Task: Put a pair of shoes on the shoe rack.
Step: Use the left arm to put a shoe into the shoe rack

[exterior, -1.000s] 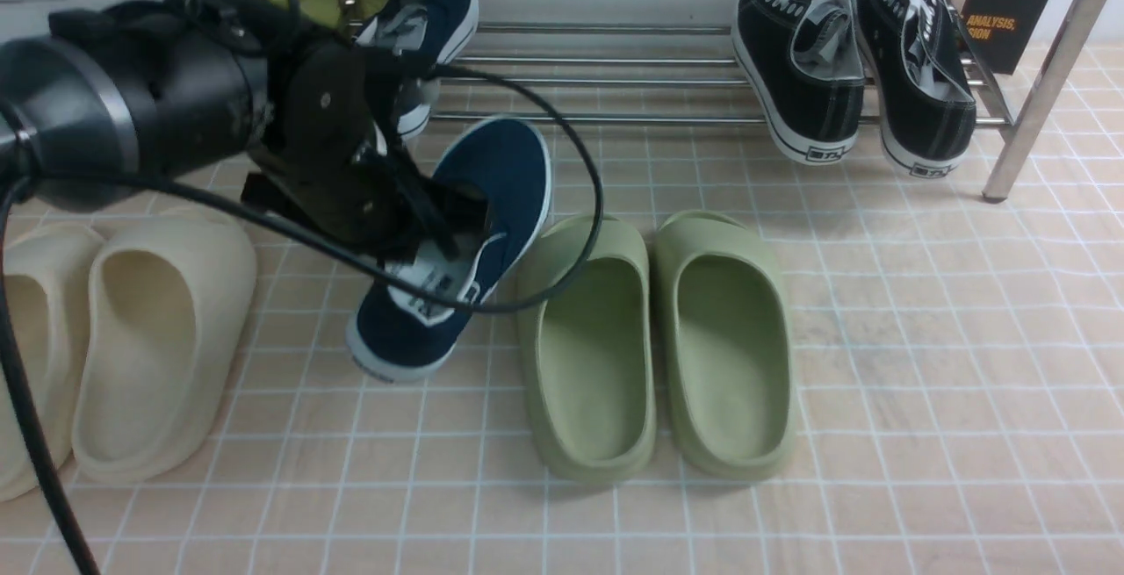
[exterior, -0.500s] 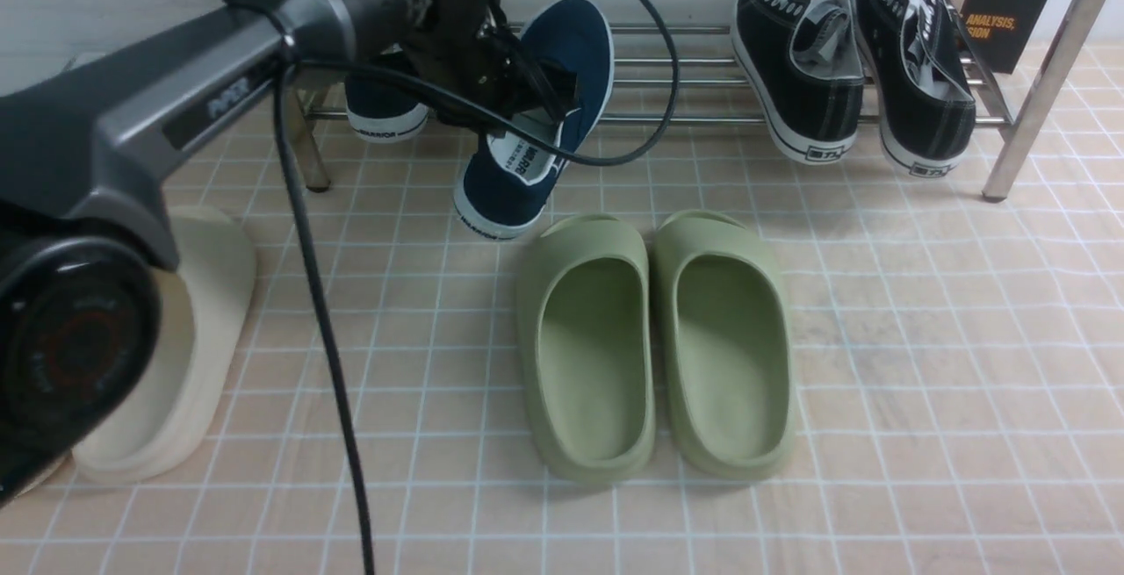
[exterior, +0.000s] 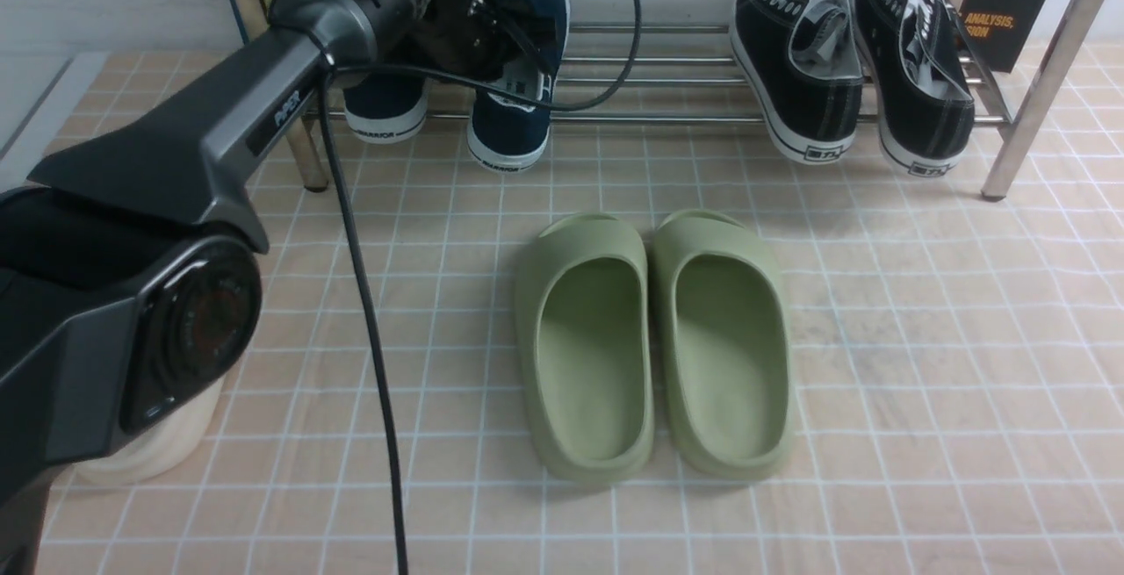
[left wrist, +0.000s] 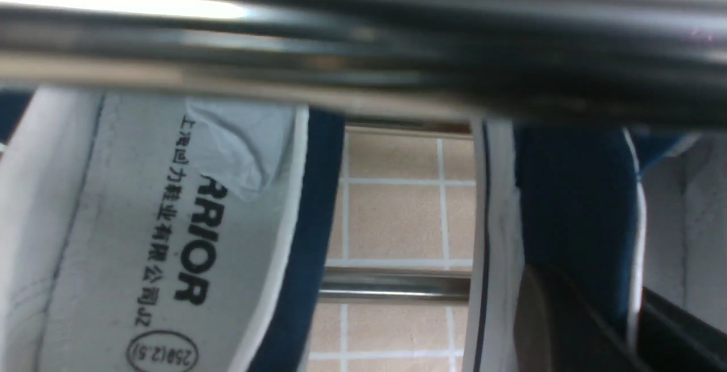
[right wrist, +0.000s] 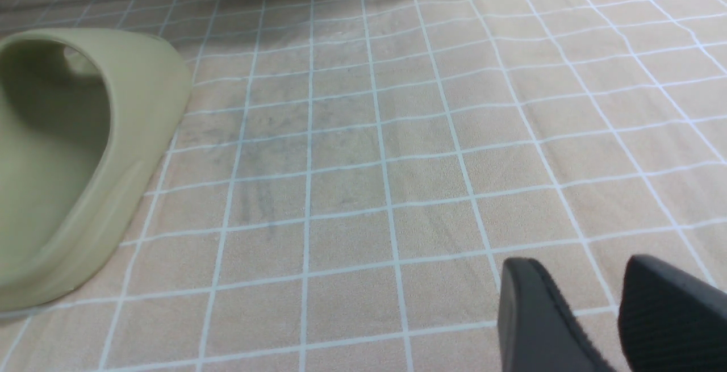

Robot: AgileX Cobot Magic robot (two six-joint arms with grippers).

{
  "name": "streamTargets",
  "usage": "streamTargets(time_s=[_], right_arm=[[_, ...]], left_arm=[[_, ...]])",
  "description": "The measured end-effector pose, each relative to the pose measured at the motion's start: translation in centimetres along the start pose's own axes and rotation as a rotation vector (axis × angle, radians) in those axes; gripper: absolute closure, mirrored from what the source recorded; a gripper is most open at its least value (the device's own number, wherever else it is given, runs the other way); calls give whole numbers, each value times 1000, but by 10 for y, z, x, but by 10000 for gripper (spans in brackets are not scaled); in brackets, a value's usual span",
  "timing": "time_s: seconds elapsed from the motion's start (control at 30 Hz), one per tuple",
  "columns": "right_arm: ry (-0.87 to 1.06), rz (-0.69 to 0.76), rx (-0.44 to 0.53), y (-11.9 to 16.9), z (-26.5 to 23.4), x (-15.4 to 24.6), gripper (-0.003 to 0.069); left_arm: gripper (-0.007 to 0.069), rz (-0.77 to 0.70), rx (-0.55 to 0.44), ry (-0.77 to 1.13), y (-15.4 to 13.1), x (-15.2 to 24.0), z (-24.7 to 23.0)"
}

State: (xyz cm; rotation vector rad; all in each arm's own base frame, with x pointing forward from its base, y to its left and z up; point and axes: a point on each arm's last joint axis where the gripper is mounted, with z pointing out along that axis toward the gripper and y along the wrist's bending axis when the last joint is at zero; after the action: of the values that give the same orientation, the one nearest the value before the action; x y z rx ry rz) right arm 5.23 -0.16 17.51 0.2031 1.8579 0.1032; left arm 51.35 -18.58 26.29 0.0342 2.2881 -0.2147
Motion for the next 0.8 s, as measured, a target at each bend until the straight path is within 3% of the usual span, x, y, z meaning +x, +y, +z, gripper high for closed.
streamTargets(time_s=[0.13, 0.3, 0.4, 0.6, 0.8], right_arm=[[0, 0, 0, 0, 0, 0, 420], [0, 0, 0, 0, 0, 0, 420], [0, 0, 0, 0, 0, 0, 420], [0, 0, 0, 0, 0, 0, 420], [0, 0, 0, 0, 0, 0, 420]], left_arm=[[502, -3, 13, -21, -1, -3, -1], [356, -1, 10, -18, -1, -3, -1], [306, 18, -12, -9, 1, -2, -1], [304, 59, -60, -5, 4, -11, -22], [377, 118, -80, -14, 6, -29, -61]])
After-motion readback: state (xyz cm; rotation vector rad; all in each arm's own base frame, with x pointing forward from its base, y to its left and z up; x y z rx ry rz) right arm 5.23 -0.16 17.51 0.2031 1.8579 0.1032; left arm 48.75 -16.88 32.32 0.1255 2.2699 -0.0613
